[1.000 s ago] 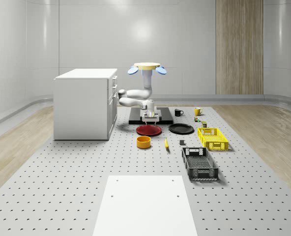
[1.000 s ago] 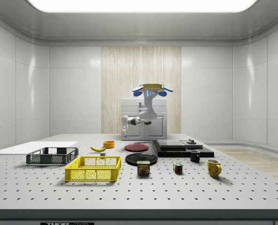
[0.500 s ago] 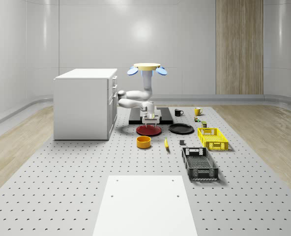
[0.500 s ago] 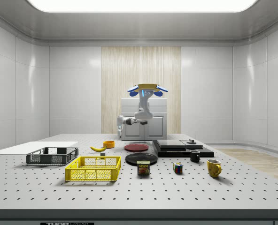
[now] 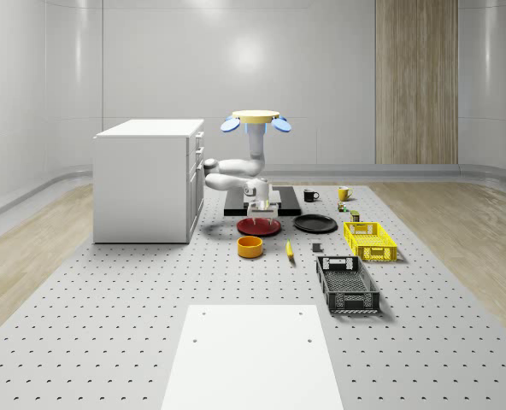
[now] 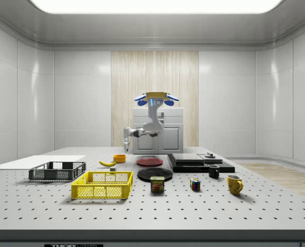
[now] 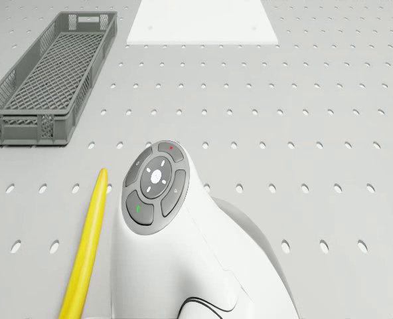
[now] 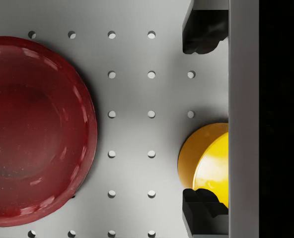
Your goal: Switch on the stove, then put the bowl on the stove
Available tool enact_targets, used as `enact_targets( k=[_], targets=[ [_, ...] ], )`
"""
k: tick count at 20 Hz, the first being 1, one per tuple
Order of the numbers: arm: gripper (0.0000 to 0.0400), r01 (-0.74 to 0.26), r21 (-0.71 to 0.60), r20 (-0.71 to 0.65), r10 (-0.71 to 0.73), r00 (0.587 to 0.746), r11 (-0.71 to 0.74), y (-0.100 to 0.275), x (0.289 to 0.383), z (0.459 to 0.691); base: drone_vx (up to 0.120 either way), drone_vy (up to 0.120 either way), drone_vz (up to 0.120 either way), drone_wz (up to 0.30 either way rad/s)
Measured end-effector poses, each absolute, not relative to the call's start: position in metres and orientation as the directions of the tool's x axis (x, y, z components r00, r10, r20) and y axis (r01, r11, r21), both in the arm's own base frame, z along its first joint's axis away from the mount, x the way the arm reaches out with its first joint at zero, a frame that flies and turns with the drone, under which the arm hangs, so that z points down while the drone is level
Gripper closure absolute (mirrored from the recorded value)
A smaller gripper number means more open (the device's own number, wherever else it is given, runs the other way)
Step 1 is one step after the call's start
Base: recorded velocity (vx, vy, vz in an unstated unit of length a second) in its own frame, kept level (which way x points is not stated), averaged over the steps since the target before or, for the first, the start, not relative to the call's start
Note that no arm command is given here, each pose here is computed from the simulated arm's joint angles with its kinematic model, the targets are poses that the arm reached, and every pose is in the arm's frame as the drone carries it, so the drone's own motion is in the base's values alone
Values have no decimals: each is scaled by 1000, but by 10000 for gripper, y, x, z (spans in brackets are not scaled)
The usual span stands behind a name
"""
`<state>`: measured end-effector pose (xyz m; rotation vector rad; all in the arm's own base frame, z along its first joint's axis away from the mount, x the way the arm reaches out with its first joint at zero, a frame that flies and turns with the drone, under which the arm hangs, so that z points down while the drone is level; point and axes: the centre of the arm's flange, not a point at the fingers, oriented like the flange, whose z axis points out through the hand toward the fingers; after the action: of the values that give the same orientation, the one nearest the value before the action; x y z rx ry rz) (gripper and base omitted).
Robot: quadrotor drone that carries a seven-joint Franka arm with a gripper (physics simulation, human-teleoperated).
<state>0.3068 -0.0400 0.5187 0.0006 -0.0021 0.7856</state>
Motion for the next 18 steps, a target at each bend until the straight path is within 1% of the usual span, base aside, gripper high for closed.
enact_targets(
  k=[13, 18],
  targets=[
    [0, -707, 0, 2, 707, 707, 707, -400, 3068, 5188, 120, 0, 0, 0],
    [0, -707, 0, 2, 707, 707, 707, -399, 3068, 5312, 0, 0, 0, 0]
  ],
)
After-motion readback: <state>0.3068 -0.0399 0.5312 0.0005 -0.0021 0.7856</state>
